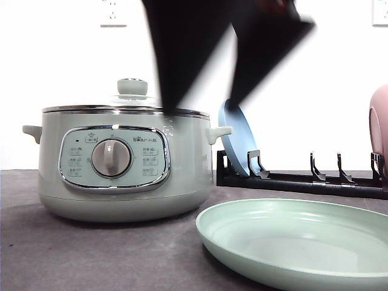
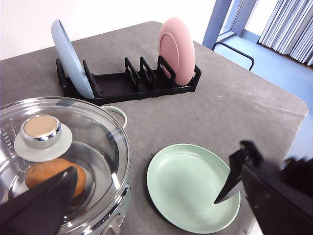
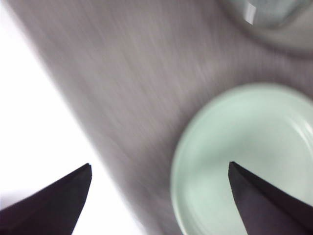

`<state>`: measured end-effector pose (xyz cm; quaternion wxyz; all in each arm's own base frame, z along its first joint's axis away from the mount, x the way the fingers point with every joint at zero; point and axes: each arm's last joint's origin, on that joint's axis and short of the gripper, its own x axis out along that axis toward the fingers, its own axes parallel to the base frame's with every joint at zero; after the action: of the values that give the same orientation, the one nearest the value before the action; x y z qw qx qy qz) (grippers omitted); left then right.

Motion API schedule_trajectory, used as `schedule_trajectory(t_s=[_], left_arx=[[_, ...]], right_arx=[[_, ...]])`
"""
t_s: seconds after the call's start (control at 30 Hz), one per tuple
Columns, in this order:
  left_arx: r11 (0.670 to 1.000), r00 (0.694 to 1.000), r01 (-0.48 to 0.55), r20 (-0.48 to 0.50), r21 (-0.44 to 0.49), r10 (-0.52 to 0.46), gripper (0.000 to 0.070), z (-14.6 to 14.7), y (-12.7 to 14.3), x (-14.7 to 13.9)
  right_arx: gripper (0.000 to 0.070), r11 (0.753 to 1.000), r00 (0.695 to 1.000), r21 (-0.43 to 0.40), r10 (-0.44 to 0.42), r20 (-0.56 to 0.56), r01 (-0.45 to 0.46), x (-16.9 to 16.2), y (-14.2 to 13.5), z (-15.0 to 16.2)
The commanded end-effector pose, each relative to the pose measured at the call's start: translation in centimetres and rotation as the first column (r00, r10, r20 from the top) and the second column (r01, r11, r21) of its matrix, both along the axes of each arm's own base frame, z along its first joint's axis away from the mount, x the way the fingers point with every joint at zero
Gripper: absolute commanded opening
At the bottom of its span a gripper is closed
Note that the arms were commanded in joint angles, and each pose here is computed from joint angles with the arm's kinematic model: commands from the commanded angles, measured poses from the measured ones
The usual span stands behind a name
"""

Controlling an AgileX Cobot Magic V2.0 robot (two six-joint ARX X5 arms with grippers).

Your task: Transfer potato from steamer to green plate

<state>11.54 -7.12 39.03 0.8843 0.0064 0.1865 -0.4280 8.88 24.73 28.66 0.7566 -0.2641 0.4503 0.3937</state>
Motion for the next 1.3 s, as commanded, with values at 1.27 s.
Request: schedule_trajectory(t_s=[1.27], left_arx=[[0.977, 0.972, -0.137, -0.167, 0.160, 0.164, 0.0700, -1.0, 0.4, 0.1]], right_arx=[[0.0602, 0.729, 0.876, 0.589, -0.477, 0.069, 0.350, 0.7, -18.8, 7.8]])
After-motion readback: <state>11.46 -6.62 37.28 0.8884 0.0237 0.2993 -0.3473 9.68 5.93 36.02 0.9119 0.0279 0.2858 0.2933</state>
